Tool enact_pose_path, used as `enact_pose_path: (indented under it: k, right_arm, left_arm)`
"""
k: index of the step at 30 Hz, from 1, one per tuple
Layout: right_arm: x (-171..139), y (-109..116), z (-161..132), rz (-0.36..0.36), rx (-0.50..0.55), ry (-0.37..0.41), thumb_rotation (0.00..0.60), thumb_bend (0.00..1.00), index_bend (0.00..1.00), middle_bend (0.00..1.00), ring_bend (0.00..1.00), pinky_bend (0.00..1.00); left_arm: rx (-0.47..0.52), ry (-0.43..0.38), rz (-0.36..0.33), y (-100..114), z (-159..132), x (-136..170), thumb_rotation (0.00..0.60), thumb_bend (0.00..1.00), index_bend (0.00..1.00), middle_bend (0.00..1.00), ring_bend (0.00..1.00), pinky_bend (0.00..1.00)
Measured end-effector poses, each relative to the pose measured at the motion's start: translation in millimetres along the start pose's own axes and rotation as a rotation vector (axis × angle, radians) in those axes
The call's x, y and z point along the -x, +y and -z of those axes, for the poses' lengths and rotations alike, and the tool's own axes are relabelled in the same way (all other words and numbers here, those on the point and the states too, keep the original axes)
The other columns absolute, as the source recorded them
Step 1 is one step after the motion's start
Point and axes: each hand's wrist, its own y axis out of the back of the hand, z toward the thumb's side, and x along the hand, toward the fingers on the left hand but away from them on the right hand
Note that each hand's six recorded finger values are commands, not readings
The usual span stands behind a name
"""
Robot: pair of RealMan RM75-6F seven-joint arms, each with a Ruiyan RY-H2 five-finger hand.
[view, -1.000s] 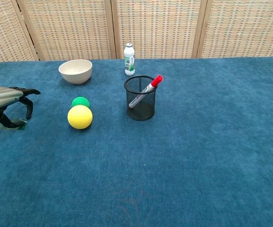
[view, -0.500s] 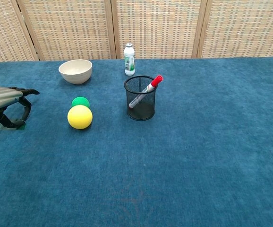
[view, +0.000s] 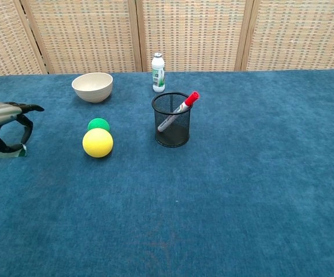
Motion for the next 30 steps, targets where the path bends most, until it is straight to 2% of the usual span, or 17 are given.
enact_pose_path:
  k: [6,13,18,21,26,28,29,30]
  right_arm:
    - [-0.1,-1.2,-2.0,-0.004,-0.003,0.006,0.6,0.0,0.0,0.0,0.0,0.0]
    - [-1.6,-2.2,-7.0,-0.004,-0.011,0.018,0.6,0.0,0.0,0.0,0.0,0.0]
    - [-2.3,-1.9,-8.6,-0.003,-0.013,0.022,0.6,0.0,0.0,0.0,0.0,0.0]
    - [-2.5,-1.3,-9.0,-0.001,-0.012,0.023,0.6,0.0,0.0,0.0,0.0,0.0]
    - [-3.5,1.3,-9.2,0.005,-0.004,0.027,0.6,0.0,0.0,0.0,0.0,0.0]
    - [-4.0,2.5,-9.0,0.008,0.0,0.028,0.6,0.0,0.0,0.0,0.0,0.0]
    - [-4.2,3.0,-8.9,0.009,0.002,0.028,0.6,0.0,0.0,0.0,0.0,0.0]
    - [-4.4,3.6,-8.7,0.011,0.003,0.029,0.6,0.0,0.0,0.0,0.0,0.0]
  left_arm:
    - [0.004,0.028,-0.017,11.6,30.8,18.8,0.6,0.56,0.73,0.0,0.0,0.0]
    - [0.021,0.118,-0.011,15.0,78.5,40.3,0.6,0.56,0.73,0.0,0.0,0.0]
    - [0.054,0.17,-0.025,18.9,102.1,49.5,0.6,0.56,0.73,0.0,0.0,0.0]
    - [0.097,0.189,-0.046,23.8,112.0,54.3,0.6,0.56,0.73,0.0,0.0,0.0]
    - [0.178,0.176,-0.134,46.5,119.8,63.1,0.6,0.55,0.73,0.0,0.0,0.0]
    - [0.202,0.161,-0.163,54.6,118.4,66.4,0.6,0.54,0.65,0.0,0.0,0.0]
    - [0.211,0.155,-0.17,57.0,117.4,67.9,0.6,0.51,0.57,0.0,0.0,0.0]
    - [0.221,0.149,-0.175,58.9,116.1,69.3,0.6,0.44,0.39,0.0,0.0,0.0]
